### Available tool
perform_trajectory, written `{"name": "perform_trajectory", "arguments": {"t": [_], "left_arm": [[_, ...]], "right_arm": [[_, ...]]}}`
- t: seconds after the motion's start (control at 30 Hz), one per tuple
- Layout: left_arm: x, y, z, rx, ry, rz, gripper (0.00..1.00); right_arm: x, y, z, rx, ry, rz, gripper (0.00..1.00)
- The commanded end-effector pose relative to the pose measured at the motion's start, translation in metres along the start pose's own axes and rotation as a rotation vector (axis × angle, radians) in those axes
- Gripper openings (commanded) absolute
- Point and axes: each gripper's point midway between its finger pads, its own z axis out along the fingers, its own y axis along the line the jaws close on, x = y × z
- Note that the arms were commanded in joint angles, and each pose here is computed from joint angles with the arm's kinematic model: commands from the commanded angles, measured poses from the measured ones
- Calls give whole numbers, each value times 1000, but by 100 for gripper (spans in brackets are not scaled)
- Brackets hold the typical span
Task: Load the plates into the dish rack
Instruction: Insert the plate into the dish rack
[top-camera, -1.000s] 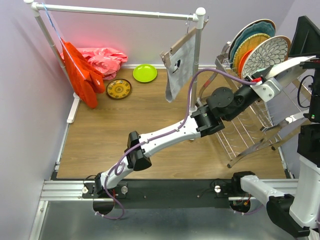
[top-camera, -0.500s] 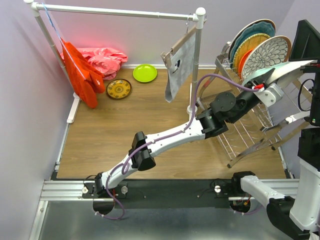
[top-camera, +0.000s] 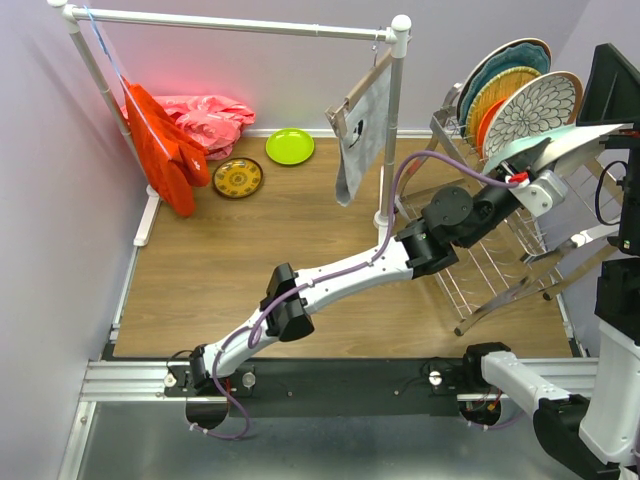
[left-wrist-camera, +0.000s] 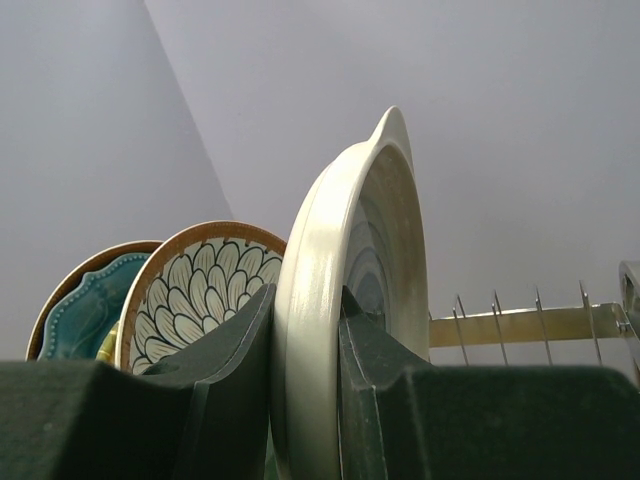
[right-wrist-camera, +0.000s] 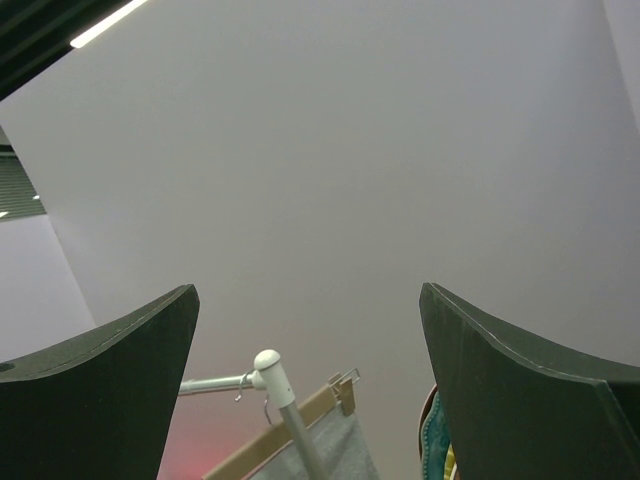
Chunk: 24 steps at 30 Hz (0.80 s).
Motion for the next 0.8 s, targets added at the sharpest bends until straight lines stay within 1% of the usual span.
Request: {"name": "perform_trajectory", "arguments": {"t": [0.0, 0.47, 0.77], "left_arm": [[-6, 23, 4, -71, -51, 33, 0], [9, 10, 4, -32, -43, 38, 0], [29, -1, 1, -6, -2, 59, 0]], "right_arm": [[-2, -1, -2, 3, -8, 0, 100], [0, -3, -3, 13, -4, -5, 100], [2, -4, -3, 14, -2, -6, 100]]}}
